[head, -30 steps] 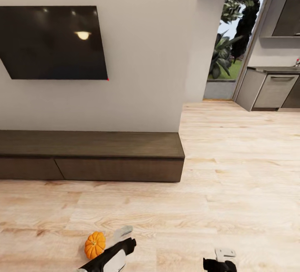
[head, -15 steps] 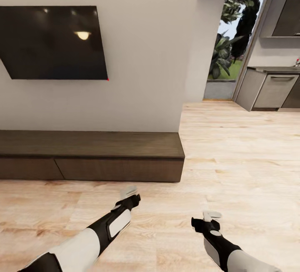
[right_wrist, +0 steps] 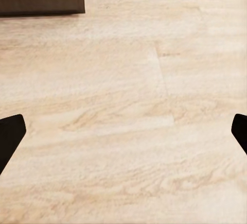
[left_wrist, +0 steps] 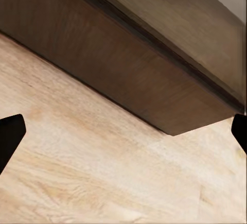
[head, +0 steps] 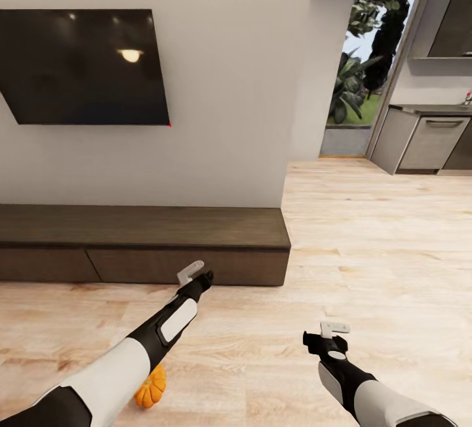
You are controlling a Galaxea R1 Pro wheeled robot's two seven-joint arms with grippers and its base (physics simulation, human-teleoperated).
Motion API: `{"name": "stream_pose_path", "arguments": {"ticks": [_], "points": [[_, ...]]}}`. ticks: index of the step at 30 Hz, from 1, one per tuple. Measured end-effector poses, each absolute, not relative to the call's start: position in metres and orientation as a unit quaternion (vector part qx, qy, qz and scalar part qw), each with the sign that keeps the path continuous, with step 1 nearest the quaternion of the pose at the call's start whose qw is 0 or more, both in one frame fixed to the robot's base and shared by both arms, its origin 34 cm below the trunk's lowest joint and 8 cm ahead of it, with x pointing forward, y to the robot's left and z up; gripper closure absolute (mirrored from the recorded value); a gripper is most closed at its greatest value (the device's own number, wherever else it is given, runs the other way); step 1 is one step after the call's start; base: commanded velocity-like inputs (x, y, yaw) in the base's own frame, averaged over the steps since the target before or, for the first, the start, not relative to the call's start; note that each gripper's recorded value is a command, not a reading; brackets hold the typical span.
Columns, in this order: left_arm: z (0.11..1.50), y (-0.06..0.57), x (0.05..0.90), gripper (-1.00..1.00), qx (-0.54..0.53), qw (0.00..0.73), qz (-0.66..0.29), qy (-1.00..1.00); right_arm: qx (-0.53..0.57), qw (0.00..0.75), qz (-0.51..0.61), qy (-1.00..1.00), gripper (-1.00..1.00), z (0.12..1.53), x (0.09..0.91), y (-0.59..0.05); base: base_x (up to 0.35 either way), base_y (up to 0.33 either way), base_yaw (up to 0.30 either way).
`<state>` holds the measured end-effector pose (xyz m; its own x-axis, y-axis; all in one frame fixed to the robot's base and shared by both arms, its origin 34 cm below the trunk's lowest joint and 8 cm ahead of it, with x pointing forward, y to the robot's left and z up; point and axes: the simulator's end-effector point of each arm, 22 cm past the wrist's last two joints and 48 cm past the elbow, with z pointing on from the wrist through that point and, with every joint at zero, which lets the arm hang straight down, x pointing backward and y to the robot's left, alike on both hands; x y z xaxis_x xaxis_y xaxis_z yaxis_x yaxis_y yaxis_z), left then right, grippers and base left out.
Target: Place each of the two pumpkins and all three candles from the living room inside a cabinet in the living room (use any cabinet), then make sure every cabinet is closed, and position the cauldron so it is next to a table in the living room.
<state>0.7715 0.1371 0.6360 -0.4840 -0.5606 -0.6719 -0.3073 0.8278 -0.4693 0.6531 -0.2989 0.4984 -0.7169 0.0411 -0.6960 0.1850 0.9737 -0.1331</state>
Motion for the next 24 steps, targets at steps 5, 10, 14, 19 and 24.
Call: {"name": "stream_pose_path", "arguments": {"ticks": [5, 10, 14, 19, 24], "points": [[0.641, 0.129, 0.774, -1.00, -0.256, 0.441, -0.157, 0.846, 0.059, 0.375, -0.094, 0.920, -1.00, 0.500, 0.655, -0.295, 0.000, 0.000, 0.000], [0.648, 0.125, 0.777, -1.00, -0.255, 0.445, -0.165, 0.843, 0.057, 0.380, -0.090, 0.919, -1.00, 0.502, 0.658, -0.292, 0.126, 0.000, 0.000], [0.650, 0.124, 0.778, -1.00, -0.254, 0.446, -0.167, 0.842, 0.057, 0.381, -0.089, 0.919, -1.00, 0.502, 0.658, -0.291, 0.068, 0.000, 0.000], [0.650, 0.123, 0.777, -1.00, -0.254, 0.445, -0.168, 0.842, 0.057, 0.381, -0.089, 0.919, -1.00, 0.502, 0.658, -0.291, 0.015, 0.000, 0.000], [0.650, 0.122, 0.777, -1.00, -0.254, 0.445, -0.169, 0.842, 0.057, 0.381, -0.089, 0.919, -1.00, 0.502, 0.658, -0.291, 0.002, 0.000, 0.000]]}}
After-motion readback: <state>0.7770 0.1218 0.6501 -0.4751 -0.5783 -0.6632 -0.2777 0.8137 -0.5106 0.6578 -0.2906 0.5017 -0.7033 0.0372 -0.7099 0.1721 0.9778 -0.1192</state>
